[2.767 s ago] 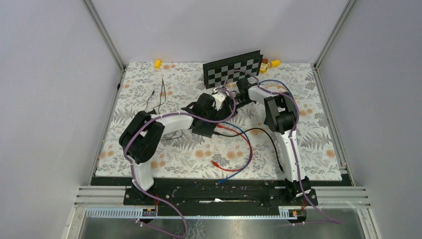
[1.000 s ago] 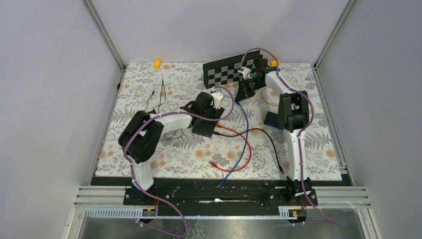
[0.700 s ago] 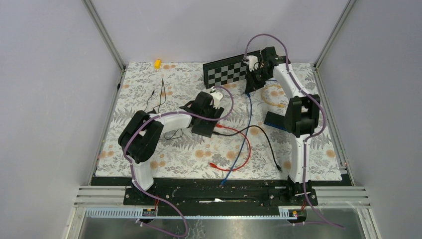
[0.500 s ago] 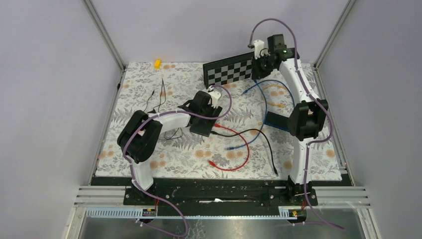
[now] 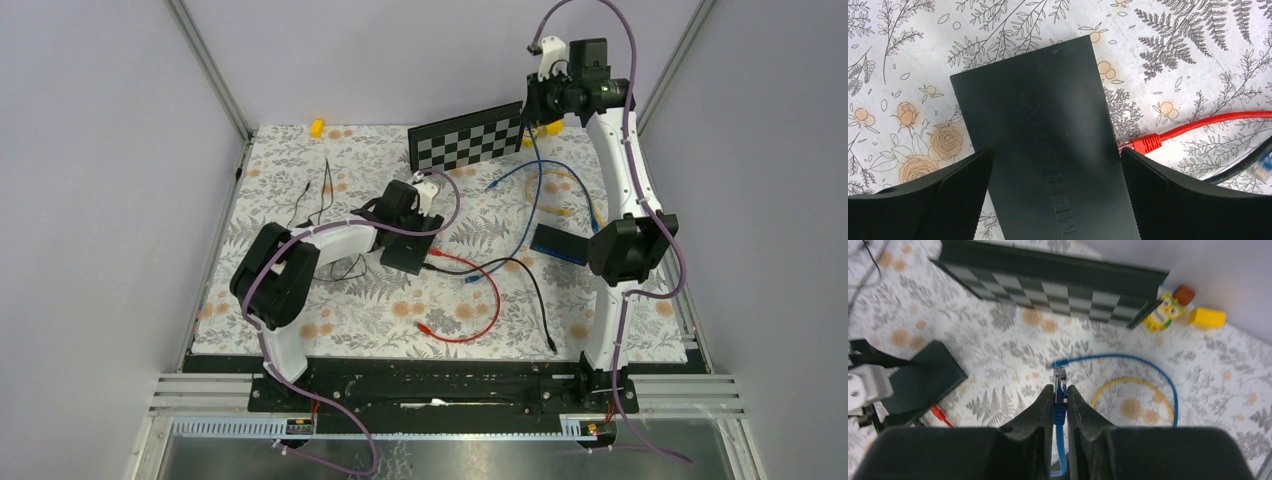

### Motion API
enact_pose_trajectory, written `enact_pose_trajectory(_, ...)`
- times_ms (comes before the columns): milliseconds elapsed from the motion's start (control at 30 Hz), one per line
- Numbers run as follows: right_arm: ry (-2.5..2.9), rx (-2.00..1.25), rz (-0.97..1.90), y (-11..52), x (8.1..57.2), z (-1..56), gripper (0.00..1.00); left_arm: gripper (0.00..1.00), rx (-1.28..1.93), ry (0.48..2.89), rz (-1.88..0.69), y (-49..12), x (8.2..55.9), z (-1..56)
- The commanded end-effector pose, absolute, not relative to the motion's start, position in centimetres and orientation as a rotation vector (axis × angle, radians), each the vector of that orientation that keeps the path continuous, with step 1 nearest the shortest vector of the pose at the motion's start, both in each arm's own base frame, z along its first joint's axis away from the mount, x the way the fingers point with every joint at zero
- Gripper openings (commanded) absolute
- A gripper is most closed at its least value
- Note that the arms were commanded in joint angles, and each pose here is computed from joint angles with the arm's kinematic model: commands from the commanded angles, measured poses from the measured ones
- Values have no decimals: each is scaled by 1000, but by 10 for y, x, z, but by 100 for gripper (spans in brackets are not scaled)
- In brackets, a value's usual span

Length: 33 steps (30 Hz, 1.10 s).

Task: Pull the plug from the switch port
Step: Place the connector at the center of the board.

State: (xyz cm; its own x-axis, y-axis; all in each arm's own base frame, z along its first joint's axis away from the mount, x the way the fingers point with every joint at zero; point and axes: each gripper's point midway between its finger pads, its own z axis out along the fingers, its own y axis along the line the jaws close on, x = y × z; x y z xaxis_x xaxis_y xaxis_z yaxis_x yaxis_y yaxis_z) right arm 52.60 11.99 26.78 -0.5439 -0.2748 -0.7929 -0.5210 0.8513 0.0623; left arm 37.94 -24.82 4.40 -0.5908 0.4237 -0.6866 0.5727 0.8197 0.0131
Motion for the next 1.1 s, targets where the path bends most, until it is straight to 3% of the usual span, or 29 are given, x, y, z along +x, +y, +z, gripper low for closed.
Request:
enact_pose_trajectory(0, 1944, -560, 404, 135, 533, 348, 0, 99, 697, 2229, -335, -248, 385, 79)
enact_pose_trajectory(333, 1829, -649, 345, 149, 551, 359, 3, 99, 664, 2127, -350, -242, 395, 114)
enact_pose_trajectory(633, 1718, -708, -34, 140, 577, 382, 0, 99, 638, 2094, -367, -234, 399, 127)
enact_pose_trajectory(1067, 1620, -740, -141, 128, 553, 431, 0, 99, 624, 2101, -392, -230, 398, 125)
